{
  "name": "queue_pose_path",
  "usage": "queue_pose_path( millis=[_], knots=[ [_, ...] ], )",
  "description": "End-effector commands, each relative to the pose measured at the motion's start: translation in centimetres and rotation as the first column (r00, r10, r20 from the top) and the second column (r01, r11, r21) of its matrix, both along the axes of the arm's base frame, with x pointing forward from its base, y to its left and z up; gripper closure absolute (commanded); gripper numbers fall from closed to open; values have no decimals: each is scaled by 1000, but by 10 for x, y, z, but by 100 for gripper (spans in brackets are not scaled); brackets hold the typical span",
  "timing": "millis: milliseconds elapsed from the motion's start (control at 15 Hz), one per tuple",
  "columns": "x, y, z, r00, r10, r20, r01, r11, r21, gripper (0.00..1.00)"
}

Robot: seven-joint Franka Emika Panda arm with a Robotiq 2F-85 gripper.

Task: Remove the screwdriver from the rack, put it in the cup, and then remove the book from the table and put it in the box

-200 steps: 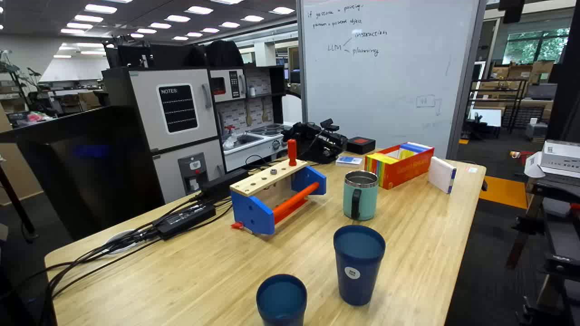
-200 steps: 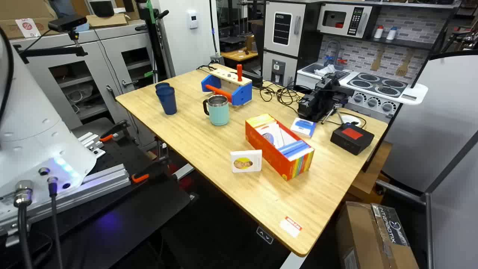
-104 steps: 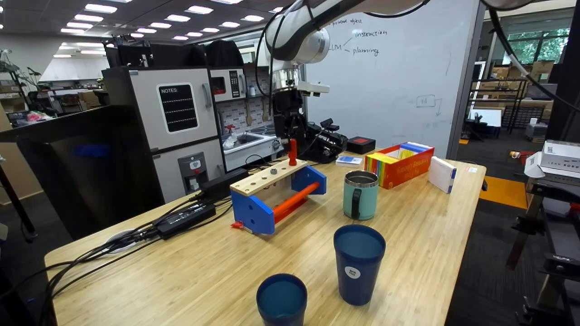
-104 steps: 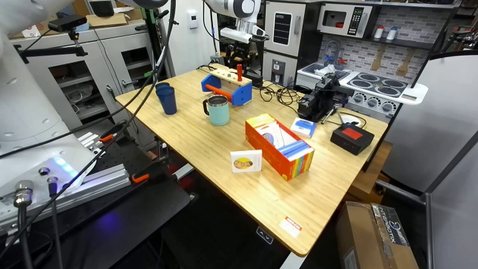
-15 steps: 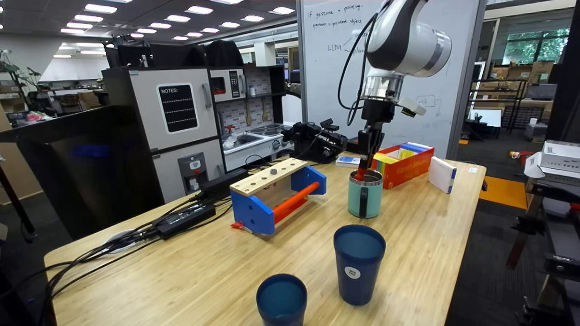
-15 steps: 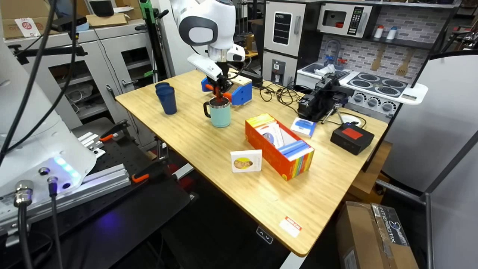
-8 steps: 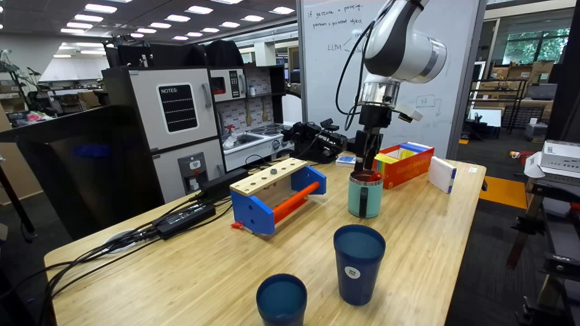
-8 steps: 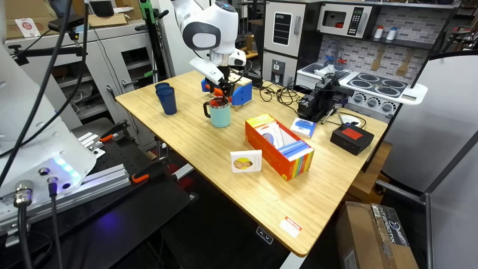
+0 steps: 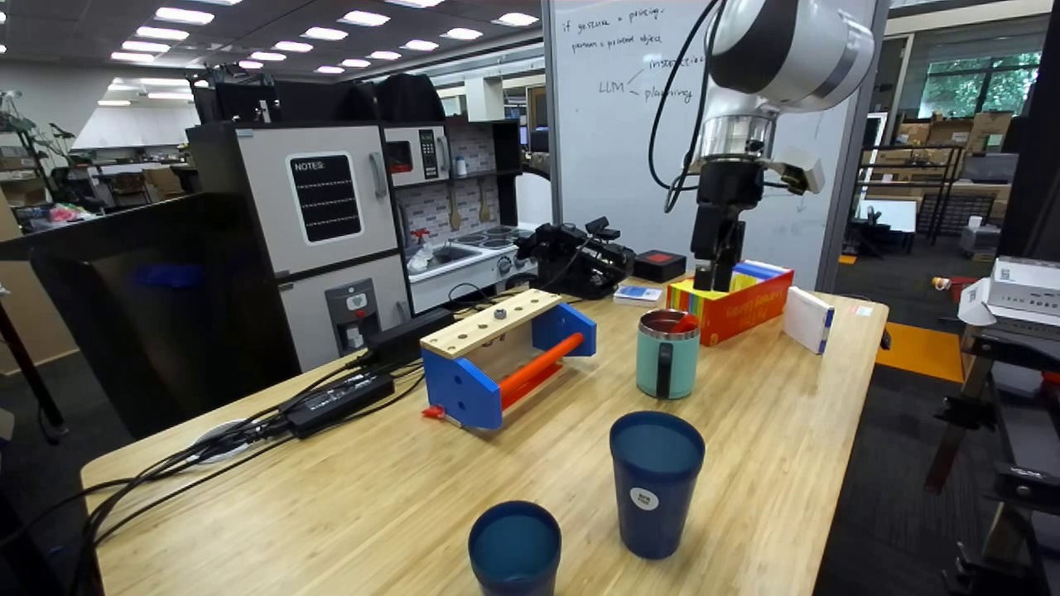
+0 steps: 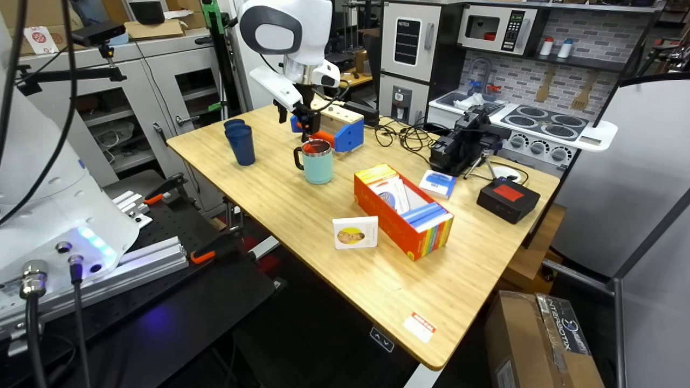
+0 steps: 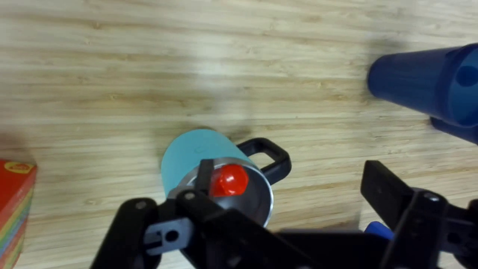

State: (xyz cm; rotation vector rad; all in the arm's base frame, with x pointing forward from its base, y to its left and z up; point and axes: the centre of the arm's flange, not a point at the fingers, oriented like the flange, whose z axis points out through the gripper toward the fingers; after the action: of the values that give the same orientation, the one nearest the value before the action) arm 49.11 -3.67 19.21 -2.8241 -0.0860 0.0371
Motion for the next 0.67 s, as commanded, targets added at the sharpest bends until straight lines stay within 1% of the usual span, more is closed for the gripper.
queue_pose_path(
  millis=[0, 133, 200, 400, 600],
  knots=[
    [-46, -15, 35, 997, -72, -29, 72, 997, 24, 0],
    [-64, -29, 41, 988, -146, -57, 148, 989, 26, 0],
    [-72, -36, 42, 977, -198, -77, 200, 979, 23, 0],
    [-90, -56, 39, 940, -319, -121, 322, 947, 4, 0],
    [-106, -64, 38, 889, -427, -167, 427, 903, -34, 0]
  ],
)
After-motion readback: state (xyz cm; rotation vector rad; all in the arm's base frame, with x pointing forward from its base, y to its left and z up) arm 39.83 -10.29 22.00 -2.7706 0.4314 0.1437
